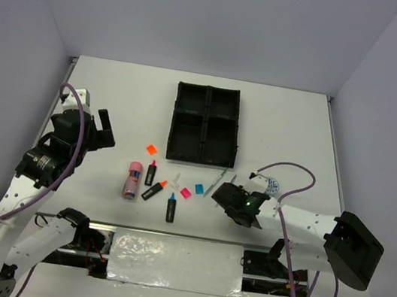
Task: Sort the stationery into containers
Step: Pick up the pen from the center of the board.
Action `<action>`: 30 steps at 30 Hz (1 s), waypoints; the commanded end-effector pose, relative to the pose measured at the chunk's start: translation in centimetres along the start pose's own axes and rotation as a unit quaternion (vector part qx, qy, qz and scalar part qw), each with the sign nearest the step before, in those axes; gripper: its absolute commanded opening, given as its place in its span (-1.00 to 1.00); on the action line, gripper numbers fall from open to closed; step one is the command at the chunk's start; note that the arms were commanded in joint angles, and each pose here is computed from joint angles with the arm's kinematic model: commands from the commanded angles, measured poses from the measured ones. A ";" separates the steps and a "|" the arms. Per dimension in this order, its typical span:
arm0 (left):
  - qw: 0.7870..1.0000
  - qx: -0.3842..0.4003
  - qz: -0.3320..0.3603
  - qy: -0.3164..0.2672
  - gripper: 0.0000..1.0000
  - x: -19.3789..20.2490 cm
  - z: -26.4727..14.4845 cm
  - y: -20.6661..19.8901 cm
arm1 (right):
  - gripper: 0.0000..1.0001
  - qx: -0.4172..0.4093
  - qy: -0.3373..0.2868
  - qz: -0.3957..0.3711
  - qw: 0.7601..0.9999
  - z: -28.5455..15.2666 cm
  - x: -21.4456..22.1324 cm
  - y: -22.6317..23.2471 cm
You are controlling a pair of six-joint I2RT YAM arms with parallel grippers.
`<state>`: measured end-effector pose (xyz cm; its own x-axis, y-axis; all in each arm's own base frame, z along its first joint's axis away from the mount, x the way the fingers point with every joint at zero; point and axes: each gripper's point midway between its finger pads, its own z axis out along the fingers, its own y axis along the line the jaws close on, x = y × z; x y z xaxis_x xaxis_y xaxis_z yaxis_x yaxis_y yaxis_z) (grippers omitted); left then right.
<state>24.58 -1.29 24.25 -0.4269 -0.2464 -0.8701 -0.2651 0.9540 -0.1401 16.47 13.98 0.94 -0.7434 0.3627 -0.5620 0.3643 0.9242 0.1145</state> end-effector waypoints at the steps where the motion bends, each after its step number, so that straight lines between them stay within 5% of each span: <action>1: 1.000 0.014 -0.009 -0.023 0.99 -1.4 -0.4 -0.6 | -0.36 0.008 0.021 0.009 1.000 1.3 1.7 -0.4; 9: 1.000 0.013 -0.008 -0.020 0.99 -1.3 -0.3 -0.6 | -1.00 0.020 0.017 0.002 1.000 0.6 0.8 -0.1; 23: 0.999 -0.011 -0.026 0.031 0.99 -1.7 0.9 -1.7 | -1.00 -0.093 -0.054 -0.017 0.994 -8.9 -5.7 5.2; 30: 0.991 0.052 -0.102 0.072 0.99 0.4 2.5 -7.9 | -1.00 -0.100 -0.116 -0.043 0.987 -12.3 -10.0 4.7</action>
<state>27.82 -4.90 23.27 -0.5222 -0.3465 -0.7793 -0.2948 0.9308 -0.2163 18.25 18.80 15.03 -0.6638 0.3315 -0.6704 0.1749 0.9404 0.2917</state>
